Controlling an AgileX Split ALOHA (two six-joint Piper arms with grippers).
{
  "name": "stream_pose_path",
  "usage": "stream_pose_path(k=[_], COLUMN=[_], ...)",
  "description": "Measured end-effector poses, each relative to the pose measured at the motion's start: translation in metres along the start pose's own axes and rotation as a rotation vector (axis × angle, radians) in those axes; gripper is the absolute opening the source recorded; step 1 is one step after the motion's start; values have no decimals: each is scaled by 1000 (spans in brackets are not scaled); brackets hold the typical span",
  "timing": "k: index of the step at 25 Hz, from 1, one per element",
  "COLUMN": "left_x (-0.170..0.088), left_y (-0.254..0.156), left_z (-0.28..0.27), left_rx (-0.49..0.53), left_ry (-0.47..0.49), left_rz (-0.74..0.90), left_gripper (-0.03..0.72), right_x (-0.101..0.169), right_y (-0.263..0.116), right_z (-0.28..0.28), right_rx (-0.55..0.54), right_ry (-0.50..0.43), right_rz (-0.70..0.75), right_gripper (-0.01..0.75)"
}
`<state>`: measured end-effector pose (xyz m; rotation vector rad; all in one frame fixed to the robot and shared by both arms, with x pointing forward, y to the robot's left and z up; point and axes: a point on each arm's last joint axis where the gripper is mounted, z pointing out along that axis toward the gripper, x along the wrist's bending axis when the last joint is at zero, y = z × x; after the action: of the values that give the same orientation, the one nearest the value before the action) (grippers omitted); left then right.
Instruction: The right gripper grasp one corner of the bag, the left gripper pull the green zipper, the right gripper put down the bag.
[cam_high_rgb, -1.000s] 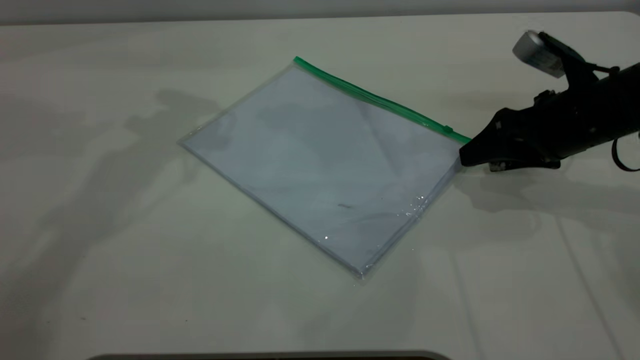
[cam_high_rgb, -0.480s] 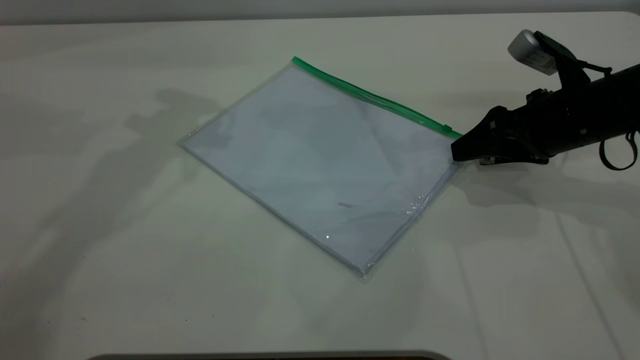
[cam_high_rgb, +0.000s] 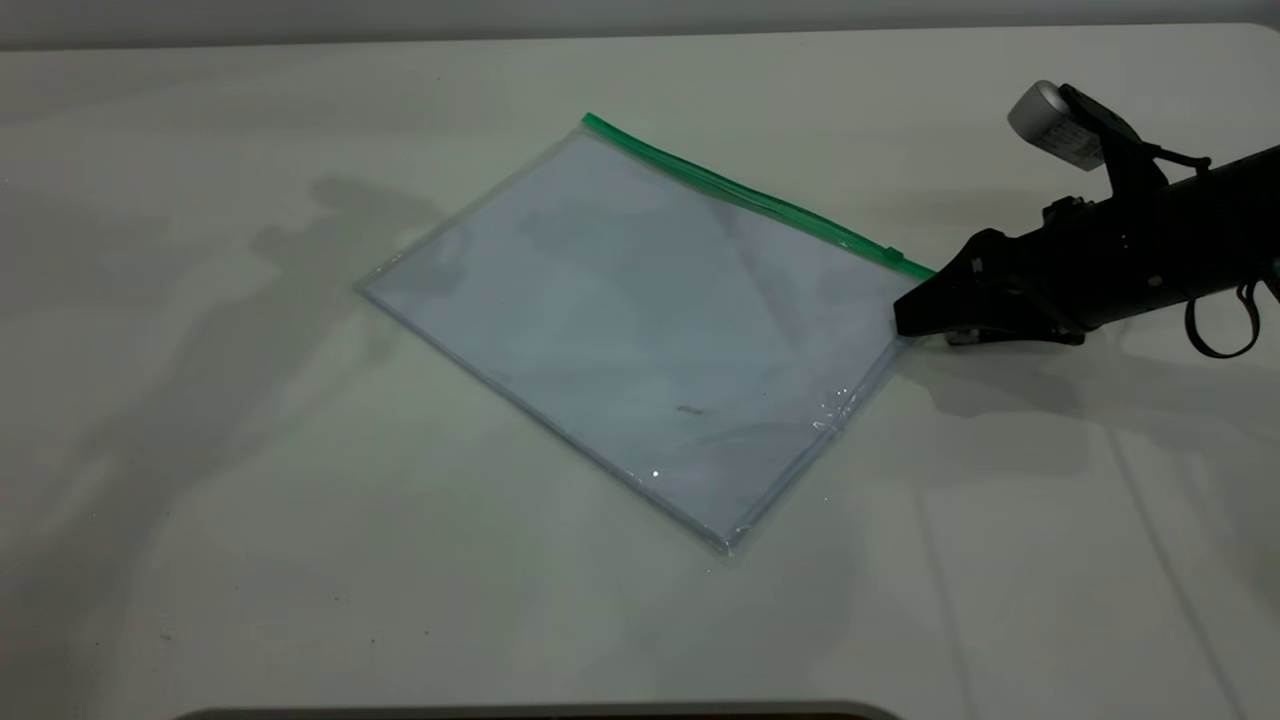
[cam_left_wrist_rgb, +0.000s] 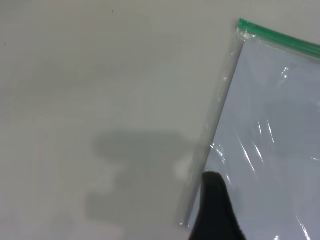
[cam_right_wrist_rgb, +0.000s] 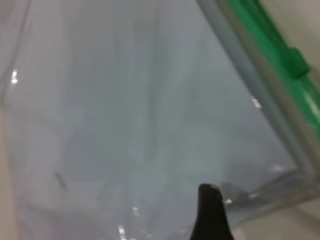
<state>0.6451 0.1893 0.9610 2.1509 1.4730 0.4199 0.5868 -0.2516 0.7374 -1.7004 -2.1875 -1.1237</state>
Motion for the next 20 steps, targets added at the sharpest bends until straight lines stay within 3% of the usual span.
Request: stream_pose_path(k=[9,12,15,20], left_x=[0,0,0,-5], left_y=[0,0,0,1], left_z=[0,0,0,0], left_rx=[-4,-3,-3,-4], left_ry=[1,1,1,-5], left_rz=[0,0,4,66], left_gripper=[581,581,581,581], right_x=[17,18,18,21], right_y=[5,5,4,6], right_z=[23,25,26,25], right_rx=[8,11,12,-4], right_ry=[73,78,78,113], right_rz=[-65,-68,-63,-59], right_gripper=[588,543,414,69])
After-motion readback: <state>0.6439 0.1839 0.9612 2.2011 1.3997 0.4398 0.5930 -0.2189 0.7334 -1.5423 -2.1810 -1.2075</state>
